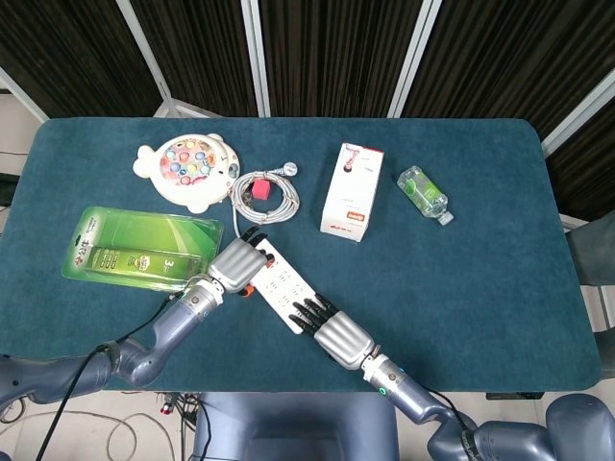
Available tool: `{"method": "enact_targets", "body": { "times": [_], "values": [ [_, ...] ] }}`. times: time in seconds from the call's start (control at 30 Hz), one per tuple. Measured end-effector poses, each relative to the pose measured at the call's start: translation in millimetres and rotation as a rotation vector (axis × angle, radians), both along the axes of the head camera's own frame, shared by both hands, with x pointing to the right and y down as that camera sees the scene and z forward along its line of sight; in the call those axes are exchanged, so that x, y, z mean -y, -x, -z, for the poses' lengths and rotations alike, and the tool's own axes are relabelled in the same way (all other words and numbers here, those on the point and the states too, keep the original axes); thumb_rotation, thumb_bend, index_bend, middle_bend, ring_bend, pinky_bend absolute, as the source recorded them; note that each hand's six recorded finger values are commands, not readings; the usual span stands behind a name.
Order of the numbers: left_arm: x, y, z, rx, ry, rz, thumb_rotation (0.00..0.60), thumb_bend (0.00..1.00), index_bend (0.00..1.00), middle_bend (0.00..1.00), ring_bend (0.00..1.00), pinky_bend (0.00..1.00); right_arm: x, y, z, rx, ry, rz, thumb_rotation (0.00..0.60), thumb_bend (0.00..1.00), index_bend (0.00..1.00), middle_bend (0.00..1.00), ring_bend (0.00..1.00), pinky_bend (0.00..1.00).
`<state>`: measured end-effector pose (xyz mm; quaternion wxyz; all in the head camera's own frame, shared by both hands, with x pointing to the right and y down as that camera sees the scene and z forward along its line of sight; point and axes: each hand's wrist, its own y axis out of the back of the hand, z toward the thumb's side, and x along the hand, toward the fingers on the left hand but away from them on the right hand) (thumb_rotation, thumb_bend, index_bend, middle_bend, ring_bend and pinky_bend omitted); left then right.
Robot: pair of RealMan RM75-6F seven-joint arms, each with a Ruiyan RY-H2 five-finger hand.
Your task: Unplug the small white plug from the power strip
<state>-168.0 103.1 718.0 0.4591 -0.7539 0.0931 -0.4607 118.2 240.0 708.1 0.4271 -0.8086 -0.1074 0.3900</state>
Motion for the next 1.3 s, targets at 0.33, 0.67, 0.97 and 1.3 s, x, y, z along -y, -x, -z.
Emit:
{"method": "enact_targets", "body": {
  "times": [0.33, 0.67, 0.97, 1.3],
  "values": [
    [-1.8, 1.2, 0.0, 0.002, -0.011, -0.004, 0.600, 0.37, 0.56, 0.59, 0.16, 0.08, 0.8, -2.1, 0.9, 0.001, -0.002, -0.003, 0.600, 1.00, 0.00, 0.00, 0.00, 0.05],
    [0.4, -1.5, 4.3, -0.017, -0.043, 0.003, 0.600, 0.38, 0.60, 0.62, 0.17, 0.08, 0.7, -1.6, 1.0, 0.002, -0.001, -0.004, 0.600, 1.00, 0.00, 0.00, 0.00, 0.05],
    [0.6, -1.4, 4.9, -0.024, -0.046, 0.005, 0.600, 0.38, 0.61, 0.63, 0.19, 0.08, -2.0, 0.1, -2.0, -0.002, 0.005, 0.001, 0.600, 1.00, 0.00, 0.00, 0.00, 0.05],
    [0.2, -3.9, 9.0, -0.044, -0.047, 0.007, 0.600, 0.38, 0.61, 0.64, 0.18, 0.08, -6.9, 2.7, -4.8, -0.004, 0.012, 0.010, 0.600, 1.00, 0.00, 0.00, 0.00, 0.05]
  ]
}}
